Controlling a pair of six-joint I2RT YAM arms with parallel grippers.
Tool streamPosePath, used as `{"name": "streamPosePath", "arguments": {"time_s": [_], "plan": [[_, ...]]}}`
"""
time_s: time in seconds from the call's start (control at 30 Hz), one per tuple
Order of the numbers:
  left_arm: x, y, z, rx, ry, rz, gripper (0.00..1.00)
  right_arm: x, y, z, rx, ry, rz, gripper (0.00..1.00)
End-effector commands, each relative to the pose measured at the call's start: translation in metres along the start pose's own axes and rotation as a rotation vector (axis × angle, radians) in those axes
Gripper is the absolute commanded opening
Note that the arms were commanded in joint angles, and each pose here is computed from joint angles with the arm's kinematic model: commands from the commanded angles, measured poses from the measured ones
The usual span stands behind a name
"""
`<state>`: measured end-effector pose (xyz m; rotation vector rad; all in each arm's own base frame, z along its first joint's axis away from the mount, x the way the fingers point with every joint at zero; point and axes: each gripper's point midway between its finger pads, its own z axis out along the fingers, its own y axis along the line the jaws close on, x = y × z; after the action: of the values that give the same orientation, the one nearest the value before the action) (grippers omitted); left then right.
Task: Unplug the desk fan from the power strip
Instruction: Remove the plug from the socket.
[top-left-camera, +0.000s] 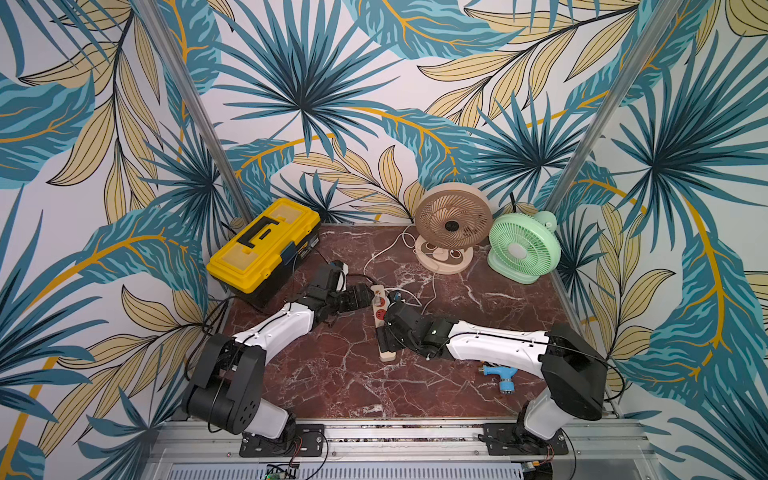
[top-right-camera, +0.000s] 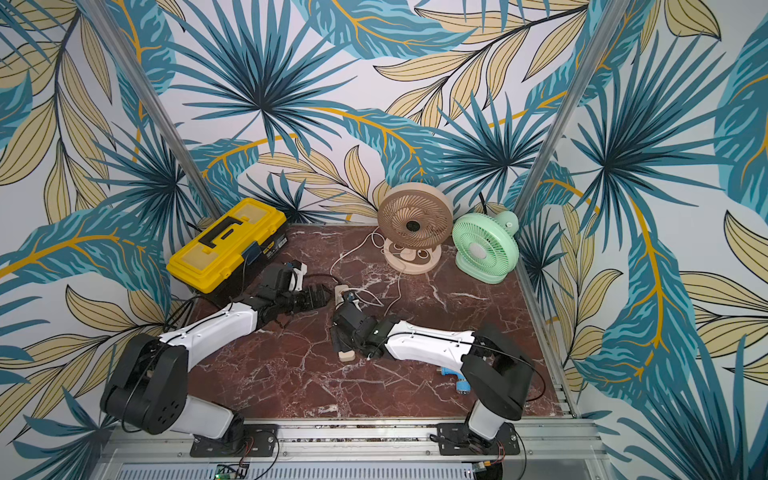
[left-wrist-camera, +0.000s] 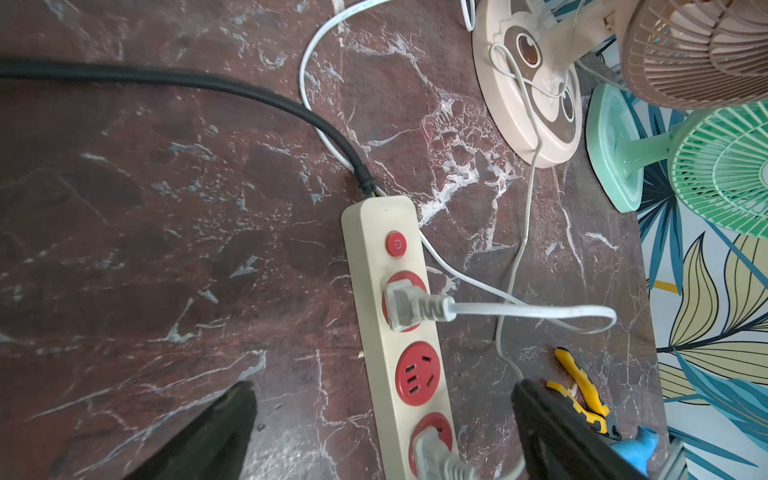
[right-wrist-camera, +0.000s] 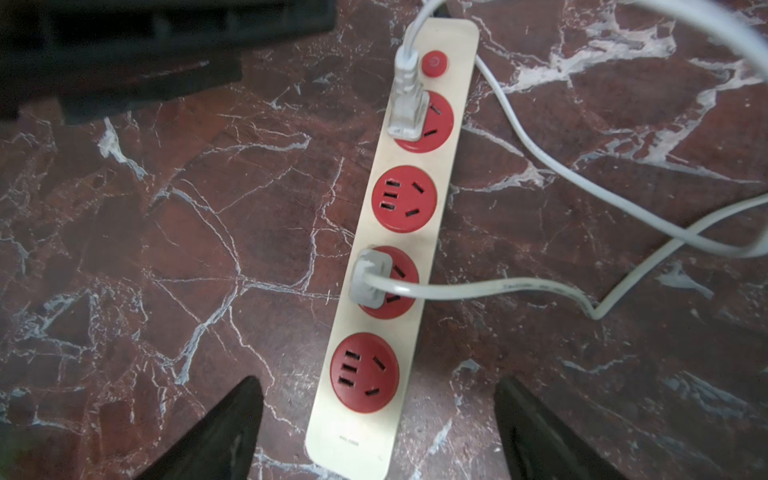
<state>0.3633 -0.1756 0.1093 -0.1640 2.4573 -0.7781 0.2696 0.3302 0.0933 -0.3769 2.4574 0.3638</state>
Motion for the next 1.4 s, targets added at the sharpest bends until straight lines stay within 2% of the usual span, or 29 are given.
{"name": "streamPosePath", "arguments": {"time_s": [0.0, 0.17, 0.4, 0.53, 0.63, 0.8, 1.1, 1.27, 1.37], "plan": [[0.001, -0.006, 0.006, -0.008, 0.047, 0.009, 1.0, 0.005, -0.006, -0.003, 0.04, 0.003, 0.002, 0.9], [0.006, 0.01, 0.025, -0.127, 0.145, -0.05, 1.0, 0.01, -0.013, -0.012, 0.033, -0.02, 0.03, 0.9], [-0.014, -0.001, 0.045, -0.309, 0.206, -0.049, 1.0, 0.01, -0.026, -0.03, 0.041, -0.071, 0.063, 0.91], [-0.013, -0.008, 0.062, -0.359, 0.266, -0.075, 1.0, 0.009, -0.03, -0.037, 0.038, -0.087, 0.074, 0.9], [-0.014, -0.011, 0.07, -0.411, 0.269, -0.083, 1.0, 0.007, -0.031, -0.04, 0.035, -0.11, 0.085, 0.91], [-0.007, -0.017, 0.086, -0.42, 0.329, -0.095, 1.0, 0.005, -0.028, -0.04, 0.016, -0.122, 0.099, 0.91], [0.012, -0.003, 0.099, -0.51, 0.405, -0.11, 1.0, 0.004, -0.026, -0.036, 0.01, -0.124, 0.106, 0.91], [0.016, 0.007, 0.1, -0.575, 0.426, -0.139, 0.86, 0.001, -0.024, -0.037, 0.011, -0.126, 0.104, 0.91], [0.019, 0.007, 0.105, -0.564, 0.431, -0.149, 0.76, 0.0, -0.022, -0.035, 0.008, -0.12, 0.104, 0.91]]}}
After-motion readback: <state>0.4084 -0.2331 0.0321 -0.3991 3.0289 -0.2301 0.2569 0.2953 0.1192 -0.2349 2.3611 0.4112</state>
